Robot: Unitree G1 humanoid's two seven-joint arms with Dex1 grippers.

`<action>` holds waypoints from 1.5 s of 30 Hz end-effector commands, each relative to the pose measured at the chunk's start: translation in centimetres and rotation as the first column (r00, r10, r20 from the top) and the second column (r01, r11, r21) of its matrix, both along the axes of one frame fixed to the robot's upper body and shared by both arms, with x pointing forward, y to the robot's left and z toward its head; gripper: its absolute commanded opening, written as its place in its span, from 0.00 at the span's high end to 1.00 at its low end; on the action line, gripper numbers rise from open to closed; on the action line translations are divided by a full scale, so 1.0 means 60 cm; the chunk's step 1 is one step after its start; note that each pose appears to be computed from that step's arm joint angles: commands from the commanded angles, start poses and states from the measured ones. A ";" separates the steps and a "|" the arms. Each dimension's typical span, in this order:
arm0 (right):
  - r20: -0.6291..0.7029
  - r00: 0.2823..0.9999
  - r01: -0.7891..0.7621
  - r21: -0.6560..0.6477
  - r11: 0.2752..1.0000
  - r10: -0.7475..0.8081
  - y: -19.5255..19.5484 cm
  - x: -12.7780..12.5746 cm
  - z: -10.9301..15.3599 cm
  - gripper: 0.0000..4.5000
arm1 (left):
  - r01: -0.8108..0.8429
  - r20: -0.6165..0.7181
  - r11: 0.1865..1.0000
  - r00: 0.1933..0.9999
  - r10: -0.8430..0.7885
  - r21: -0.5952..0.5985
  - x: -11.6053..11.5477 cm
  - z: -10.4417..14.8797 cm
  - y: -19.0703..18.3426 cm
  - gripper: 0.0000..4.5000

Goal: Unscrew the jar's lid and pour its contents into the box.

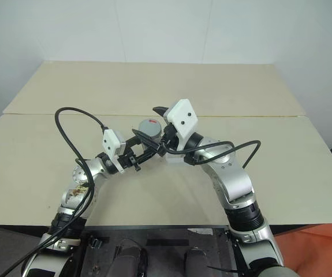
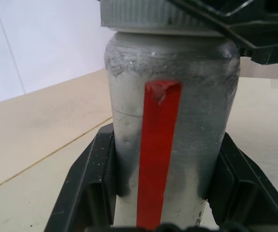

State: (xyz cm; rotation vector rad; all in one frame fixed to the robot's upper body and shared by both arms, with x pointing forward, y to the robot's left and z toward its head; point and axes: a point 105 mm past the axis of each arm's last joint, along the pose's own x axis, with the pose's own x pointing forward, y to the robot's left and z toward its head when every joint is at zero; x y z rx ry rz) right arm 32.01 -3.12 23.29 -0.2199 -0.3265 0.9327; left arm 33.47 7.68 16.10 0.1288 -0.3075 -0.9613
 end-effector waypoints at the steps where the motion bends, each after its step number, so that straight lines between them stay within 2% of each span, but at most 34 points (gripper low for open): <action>1: 0.068 0.997 0.035 0.037 0.999 -0.037 -0.027 -0.008 0.029 0.01 | 0.006 0.056 1.000 0.998 -0.005 -0.018 -0.004 0.022 0.001 0.53; 13: 0.066 0.994 0.087 0.007 0.996 -0.087 -0.074 -0.014 0.015 0.01 | 0.009 0.059 1.000 0.998 -0.008 -0.012 -0.002 0.022 0.002 0.53; 28: 0.100 0.995 0.016 -0.017 1.000 -0.014 -0.084 -0.037 0.022 0.01 | 0.008 0.065 1.000 0.998 -0.007 -0.019 0.001 0.022 0.004 0.53; 32: 0.110 0.993 -0.049 0.005 0.999 0.049 -0.084 -0.050 0.037 0.01 | 0.006 0.073 1.000 0.997 -0.004 -0.030 0.000 0.024 0.003 0.53; 38: 0.118 0.990 -0.086 0.046 0.995 0.080 -0.042 -0.032 0.055 0.01 | 0.007 0.088 0.998 0.996 -0.001 -0.064 -0.002 0.028 -0.001 0.53; 45: 0.106 0.994 -0.039 0.089 0.995 0.030 -0.013 0.008 0.059 0.01 | 0.005 0.092 0.996 0.996 0.003 -0.090 -0.007 0.029 -0.003 0.53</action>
